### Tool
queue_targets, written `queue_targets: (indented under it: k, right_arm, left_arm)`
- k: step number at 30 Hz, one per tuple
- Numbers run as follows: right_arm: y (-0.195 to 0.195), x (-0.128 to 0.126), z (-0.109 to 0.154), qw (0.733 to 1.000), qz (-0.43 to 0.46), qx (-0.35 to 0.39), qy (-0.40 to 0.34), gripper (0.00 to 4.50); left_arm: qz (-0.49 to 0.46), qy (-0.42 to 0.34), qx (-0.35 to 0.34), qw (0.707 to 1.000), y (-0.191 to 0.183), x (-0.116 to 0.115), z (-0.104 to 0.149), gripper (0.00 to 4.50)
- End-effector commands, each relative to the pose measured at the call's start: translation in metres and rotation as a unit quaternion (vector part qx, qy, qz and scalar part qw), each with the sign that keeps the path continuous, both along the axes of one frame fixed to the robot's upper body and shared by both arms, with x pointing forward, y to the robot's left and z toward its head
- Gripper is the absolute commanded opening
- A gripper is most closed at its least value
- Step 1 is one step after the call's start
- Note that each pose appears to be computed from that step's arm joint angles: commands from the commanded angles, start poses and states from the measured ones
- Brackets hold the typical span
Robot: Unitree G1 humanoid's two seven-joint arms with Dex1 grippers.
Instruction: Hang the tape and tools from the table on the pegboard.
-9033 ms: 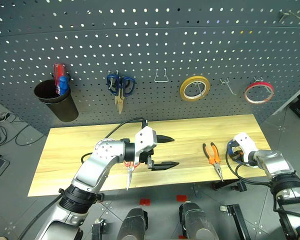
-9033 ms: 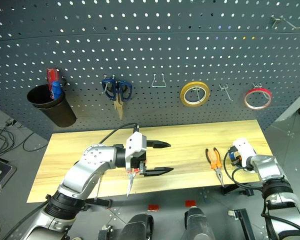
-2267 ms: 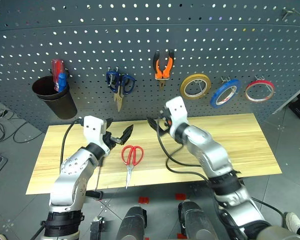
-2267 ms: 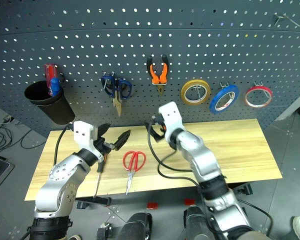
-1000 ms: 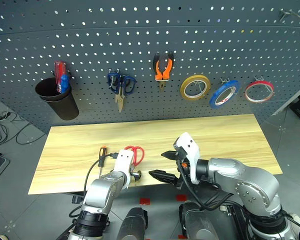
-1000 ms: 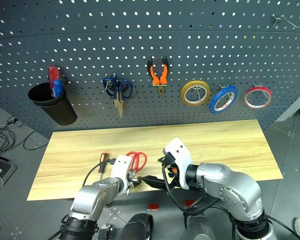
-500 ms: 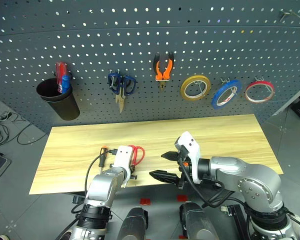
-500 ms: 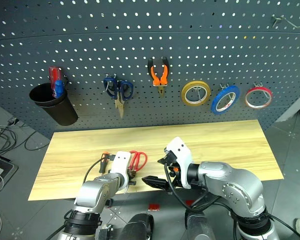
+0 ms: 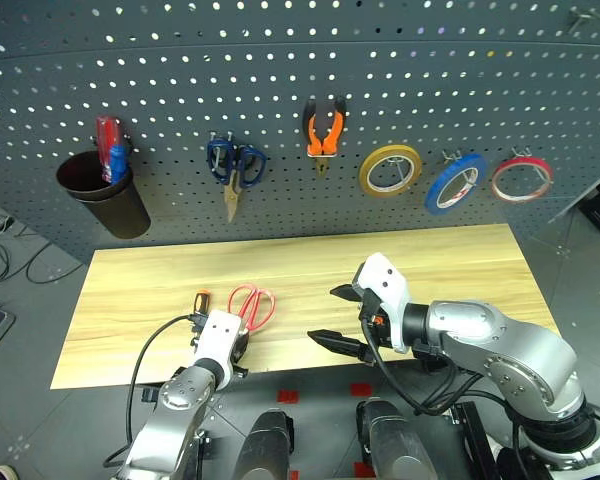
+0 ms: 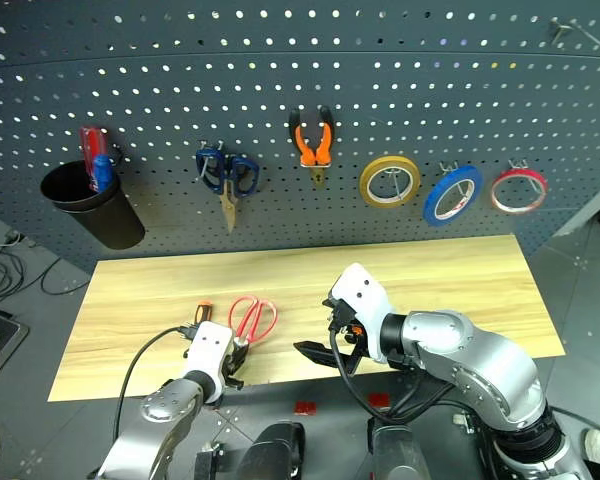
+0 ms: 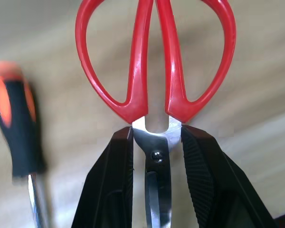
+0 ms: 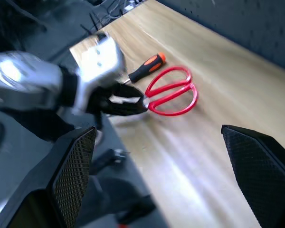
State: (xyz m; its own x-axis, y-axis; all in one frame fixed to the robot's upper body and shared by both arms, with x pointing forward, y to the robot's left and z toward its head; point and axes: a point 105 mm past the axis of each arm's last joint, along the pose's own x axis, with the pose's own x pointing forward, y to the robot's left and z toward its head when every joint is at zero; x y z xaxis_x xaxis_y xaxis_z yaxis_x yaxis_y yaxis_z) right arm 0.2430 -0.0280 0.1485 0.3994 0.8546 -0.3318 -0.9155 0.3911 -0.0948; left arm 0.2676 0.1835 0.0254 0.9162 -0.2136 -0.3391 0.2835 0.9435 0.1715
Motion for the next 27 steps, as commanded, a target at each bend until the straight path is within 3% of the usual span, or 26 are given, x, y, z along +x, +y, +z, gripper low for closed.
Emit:
queue_targets:
  k: [1,8,13,20,27]
  right_arm:
    - [0.01,-0.009,0.018,0.996,0.036,0.008,-0.076,4.5]
    - [0.016,-0.004,0.037,0.975,0.066,-0.016,-0.21,4.5]
    - [0.016,0.005,0.053,0.956,0.058,-0.007,-0.286,4.5]
    - [0.004,0.029,0.079,0.975,-0.05,0.11,-0.188,4.5]
    - [-0.011,0.043,0.084,0.974,-0.087,0.109,-0.177,4.5]
  left_arm:
    - [-0.006,-0.089,-0.001,0.996,0.011,0.0,0.035,1.16]
    - [-0.032,-0.196,0.025,0.98,-0.002,0.006,0.077,1.16]
    - [-0.03,-0.278,0.085,0.956,-0.008,0.004,0.107,1.16]
    - [0.046,-0.311,0.079,0.946,0.007,0.004,0.133,1.16]
    - [0.042,-0.323,0.075,0.942,-0.001,0.001,0.144,1.16]
